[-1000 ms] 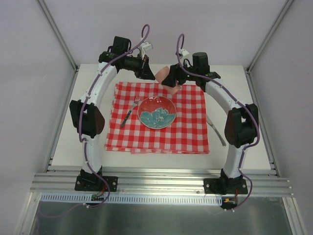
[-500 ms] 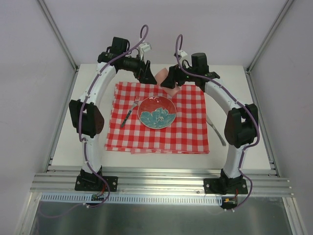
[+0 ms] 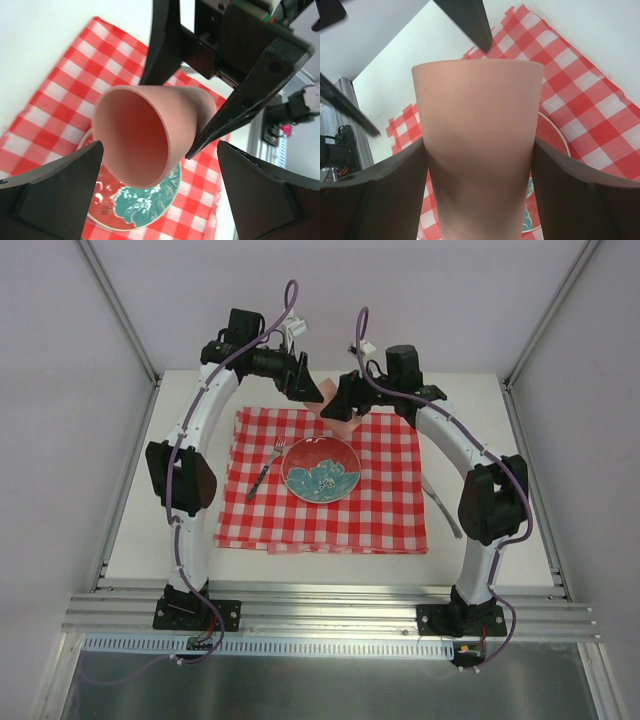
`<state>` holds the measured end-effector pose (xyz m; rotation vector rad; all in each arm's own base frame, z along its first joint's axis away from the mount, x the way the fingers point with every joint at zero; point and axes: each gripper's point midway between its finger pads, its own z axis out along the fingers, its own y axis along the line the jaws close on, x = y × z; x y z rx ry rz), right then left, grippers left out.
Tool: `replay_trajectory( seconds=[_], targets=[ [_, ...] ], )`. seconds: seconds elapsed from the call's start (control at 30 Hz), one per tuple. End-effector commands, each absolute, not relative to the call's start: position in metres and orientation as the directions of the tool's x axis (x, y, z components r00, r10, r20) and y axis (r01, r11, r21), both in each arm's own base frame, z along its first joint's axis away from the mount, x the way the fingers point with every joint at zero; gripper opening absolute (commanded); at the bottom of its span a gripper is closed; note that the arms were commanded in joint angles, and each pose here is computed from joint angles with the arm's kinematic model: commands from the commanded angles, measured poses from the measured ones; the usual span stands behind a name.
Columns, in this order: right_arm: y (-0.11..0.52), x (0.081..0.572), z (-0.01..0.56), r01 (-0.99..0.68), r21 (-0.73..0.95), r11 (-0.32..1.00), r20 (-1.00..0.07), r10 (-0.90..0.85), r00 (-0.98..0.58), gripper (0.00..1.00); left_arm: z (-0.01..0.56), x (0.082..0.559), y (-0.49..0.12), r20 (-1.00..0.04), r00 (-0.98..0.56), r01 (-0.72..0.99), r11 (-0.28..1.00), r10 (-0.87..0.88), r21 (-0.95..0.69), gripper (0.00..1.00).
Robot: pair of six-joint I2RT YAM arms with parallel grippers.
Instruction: Set the dinner table for one person
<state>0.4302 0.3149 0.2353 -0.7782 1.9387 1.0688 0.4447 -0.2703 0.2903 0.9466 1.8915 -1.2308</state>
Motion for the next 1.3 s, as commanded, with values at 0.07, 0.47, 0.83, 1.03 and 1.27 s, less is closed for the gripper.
replay_trajectory(
  seconds=[0.07,0.47,0.83,1.03,1.27],
  targets=[
    [0.322,0.421,0.312,-0.859,0.326,0.395,-0.922,-0.068,-0.381,0.01,0.295,0.413,-0.279,-0.823,-0.530,0.847,0.170,0.206,-0.503,0.96],
    [0.322,0.426,0.301,-0.852,0.322,0.413,-0.919,-0.081,-0.386,0.03,0.295,0.406,-0.279,-0.828,-0.519,0.854,0.160,0.213,-0.495,0.00],
    [0.222,0.466,0.313,-0.801,0.265,0.537,-0.886,-0.192,-0.421,0.80,0.240,0.411,-0.252,-0.830,-0.342,0.934,0.258,0.440,-0.248,0.00],
    [0.182,0.479,0.325,-0.677,0.473,0.564,-0.817,-0.006,-0.576,0.82,0.173,0.399,-0.243,-0.723,-0.205,0.975,0.201,0.659,-0.093,0.00],
    [0.130,0.476,0.300,-0.609,0.407,0.680,-0.808,-0.042,-0.587,0.84,0.155,0.414,-0.269,-0.653,-0.111,0.988,0.152,0.749,0.006,0.00]
  ],
)
